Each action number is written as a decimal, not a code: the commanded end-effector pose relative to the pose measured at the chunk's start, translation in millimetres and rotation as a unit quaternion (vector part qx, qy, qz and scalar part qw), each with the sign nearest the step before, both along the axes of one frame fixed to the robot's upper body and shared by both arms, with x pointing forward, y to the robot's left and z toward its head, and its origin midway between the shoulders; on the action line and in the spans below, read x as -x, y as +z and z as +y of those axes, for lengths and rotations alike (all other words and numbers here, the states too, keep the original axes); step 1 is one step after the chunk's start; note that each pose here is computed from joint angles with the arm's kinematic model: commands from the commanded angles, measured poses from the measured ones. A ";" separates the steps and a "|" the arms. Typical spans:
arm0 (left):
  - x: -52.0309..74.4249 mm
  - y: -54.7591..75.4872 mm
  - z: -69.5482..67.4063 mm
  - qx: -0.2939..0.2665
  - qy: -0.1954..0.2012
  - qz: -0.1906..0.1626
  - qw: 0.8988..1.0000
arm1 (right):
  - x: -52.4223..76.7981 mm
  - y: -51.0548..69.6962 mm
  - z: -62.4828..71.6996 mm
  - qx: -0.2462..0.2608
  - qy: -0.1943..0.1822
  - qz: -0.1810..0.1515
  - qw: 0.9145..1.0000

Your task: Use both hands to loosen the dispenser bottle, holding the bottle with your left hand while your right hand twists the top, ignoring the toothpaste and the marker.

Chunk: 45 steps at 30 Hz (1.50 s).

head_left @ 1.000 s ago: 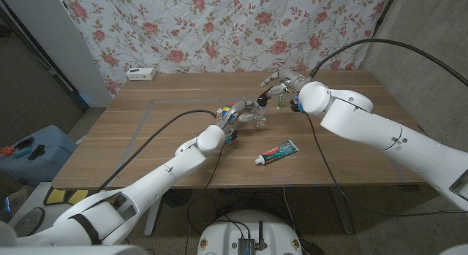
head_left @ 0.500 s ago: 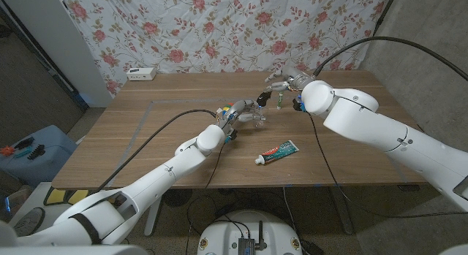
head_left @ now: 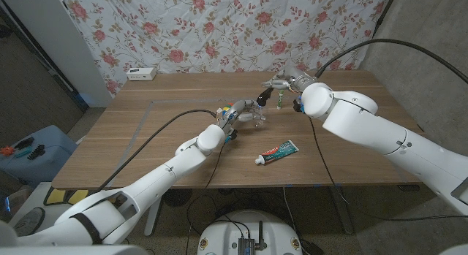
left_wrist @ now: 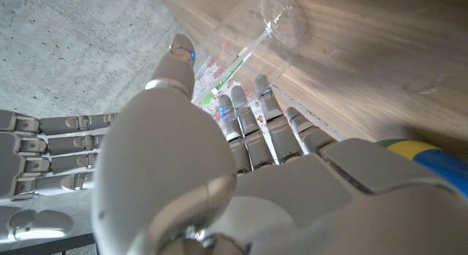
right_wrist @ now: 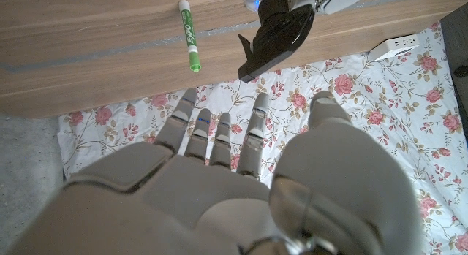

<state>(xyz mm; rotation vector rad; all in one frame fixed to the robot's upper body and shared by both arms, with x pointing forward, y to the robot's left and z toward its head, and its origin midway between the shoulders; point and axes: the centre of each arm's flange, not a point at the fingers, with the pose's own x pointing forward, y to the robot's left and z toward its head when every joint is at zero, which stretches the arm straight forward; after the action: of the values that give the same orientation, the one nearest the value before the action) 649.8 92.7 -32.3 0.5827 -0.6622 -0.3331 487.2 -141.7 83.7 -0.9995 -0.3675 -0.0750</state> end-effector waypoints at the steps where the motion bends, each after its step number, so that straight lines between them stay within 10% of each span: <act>1: -1.5 0.7 -2.4 -0.001 0.000 0.001 1.000 | -0.4 -2.9 2.2 0.000 -0.027 -0.001 1.000; 45: -1.0 3.7 -6.7 -0.006 -0.002 -0.001 1.000 | -18.8 -9.7 15.7 0.022 -0.049 0.058 0.997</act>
<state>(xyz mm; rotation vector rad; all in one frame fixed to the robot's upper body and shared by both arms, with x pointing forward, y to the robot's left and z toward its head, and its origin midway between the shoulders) 649.2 86.1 -30.6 0.5895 -0.6615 -0.3351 500.6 -133.3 74.0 -1.0464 -0.2293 -0.1205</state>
